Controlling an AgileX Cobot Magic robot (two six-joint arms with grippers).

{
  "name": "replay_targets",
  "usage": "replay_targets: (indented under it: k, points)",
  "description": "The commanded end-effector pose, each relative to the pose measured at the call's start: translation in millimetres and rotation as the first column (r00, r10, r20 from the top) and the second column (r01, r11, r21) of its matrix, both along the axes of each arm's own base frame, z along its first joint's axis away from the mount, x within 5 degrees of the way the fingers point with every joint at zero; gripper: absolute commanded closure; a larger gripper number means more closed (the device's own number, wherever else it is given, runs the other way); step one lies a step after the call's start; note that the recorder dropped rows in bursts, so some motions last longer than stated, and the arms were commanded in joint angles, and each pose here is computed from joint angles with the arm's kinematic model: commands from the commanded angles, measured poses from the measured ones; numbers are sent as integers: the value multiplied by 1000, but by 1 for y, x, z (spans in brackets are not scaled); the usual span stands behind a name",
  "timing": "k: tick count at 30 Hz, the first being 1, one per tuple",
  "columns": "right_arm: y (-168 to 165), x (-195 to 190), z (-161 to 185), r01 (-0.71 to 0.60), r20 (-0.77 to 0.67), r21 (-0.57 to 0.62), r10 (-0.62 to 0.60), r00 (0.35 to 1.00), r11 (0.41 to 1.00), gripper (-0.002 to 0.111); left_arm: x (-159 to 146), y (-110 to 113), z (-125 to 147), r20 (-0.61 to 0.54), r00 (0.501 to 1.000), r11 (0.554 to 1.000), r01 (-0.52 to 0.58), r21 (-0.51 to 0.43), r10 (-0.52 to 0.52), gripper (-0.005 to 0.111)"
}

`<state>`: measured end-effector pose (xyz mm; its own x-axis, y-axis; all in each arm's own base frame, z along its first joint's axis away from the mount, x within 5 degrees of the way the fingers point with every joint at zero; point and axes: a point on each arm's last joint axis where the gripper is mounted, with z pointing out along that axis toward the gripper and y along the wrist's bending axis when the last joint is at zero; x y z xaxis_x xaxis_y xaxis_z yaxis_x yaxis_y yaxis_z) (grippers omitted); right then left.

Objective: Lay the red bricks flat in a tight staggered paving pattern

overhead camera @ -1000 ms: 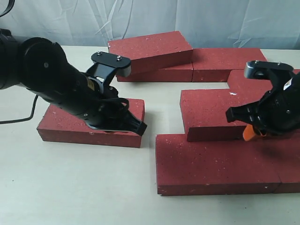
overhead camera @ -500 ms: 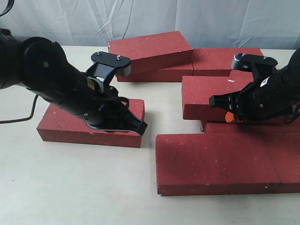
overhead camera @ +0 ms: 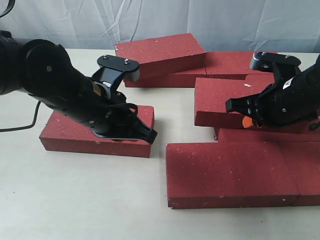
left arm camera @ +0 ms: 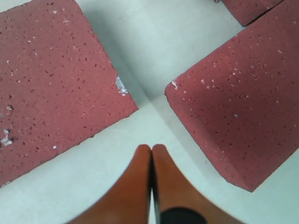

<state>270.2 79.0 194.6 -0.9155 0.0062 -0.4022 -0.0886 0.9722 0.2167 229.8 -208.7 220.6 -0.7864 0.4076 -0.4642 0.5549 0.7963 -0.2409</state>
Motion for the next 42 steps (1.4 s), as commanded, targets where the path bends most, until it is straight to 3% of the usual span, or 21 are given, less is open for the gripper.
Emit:
replay_targets:
  k: [1,8,18,34,42]
  points:
    - [-8,-8,20,-72,55,-91,77,996,993,109,-1,-2,1,-5,1000,1000,0,-7,0,107]
    - [-38,-7,21,89,27,-165,-86,996,982,109,-1,-1,1,-12,1000,1000,3,-3,-3,107]
    - [-38,3,-7,94,-62,-170,-106,992,981,109,5,-5,5,47,998,997,-41,-69,44,107]
    - [-34,32,-26,126,115,-115,-112,987,985,109,8,-7,7,60,996,992,-65,-105,72,107]
    - [-30,46,-34,211,199,-12,-204,958,977,109,8,-7,8,67,995,992,-68,-110,76,107]
